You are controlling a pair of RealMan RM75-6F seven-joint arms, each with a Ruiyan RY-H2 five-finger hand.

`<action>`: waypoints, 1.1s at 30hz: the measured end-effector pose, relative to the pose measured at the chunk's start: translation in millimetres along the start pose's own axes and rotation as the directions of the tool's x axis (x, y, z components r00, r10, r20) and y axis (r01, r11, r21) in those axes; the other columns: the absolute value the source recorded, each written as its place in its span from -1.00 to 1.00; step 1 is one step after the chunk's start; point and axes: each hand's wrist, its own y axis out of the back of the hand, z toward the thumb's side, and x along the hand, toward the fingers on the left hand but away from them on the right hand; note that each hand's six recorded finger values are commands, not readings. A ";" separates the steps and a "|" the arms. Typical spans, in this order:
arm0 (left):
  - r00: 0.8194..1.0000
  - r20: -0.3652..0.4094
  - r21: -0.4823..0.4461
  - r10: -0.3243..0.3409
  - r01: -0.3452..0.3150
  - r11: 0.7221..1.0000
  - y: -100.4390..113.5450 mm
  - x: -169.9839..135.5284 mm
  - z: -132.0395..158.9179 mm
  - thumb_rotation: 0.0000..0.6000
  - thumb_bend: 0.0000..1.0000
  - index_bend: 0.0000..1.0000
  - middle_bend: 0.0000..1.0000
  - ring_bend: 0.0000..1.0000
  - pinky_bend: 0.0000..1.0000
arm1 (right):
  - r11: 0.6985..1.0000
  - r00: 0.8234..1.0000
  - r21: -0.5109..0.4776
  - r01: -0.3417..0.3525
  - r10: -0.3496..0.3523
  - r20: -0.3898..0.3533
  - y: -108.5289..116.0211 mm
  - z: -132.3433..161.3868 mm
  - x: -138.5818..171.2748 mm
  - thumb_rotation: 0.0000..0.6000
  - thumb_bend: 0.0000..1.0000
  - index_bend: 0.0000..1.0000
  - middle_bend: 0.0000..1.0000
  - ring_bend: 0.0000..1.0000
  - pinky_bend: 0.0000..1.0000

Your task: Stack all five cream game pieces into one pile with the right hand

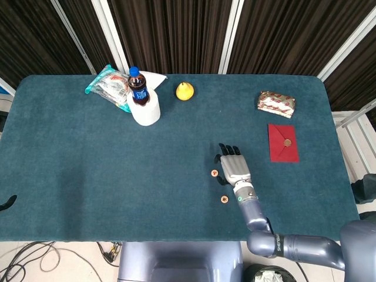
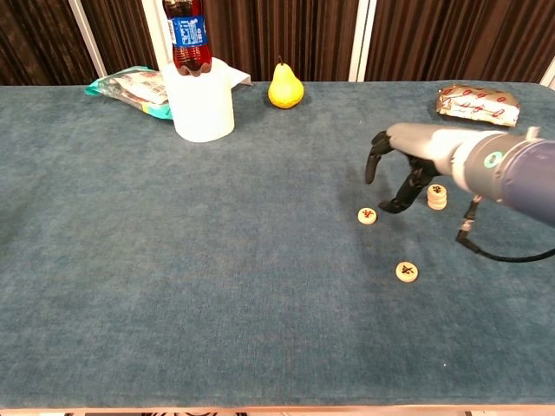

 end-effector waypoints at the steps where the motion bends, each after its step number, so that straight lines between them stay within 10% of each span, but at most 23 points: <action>1: 1.000 0.000 0.000 0.000 0.000 1.000 0.0 0.0 0.0 1.00 -0.67 -0.89 -1.00 -1.00 -1.00 | 1.000 1.000 0.003 -0.003 0.003 0.000 -2.5 2.3 -1.1 1.00 -0.22 -0.24 -1.00 -1.00 -1.00; 33: 1.000 -0.002 0.001 0.000 0.000 1.000 -0.5 0.7 0.0 1.00 -0.67 -0.89 -1.00 -1.00 -1.00 | 1.000 0.999 0.008 -0.018 0.018 0.051 -25.3 -4.1 -20.7 1.00 -0.21 -0.05 -1.00 -1.00 -1.00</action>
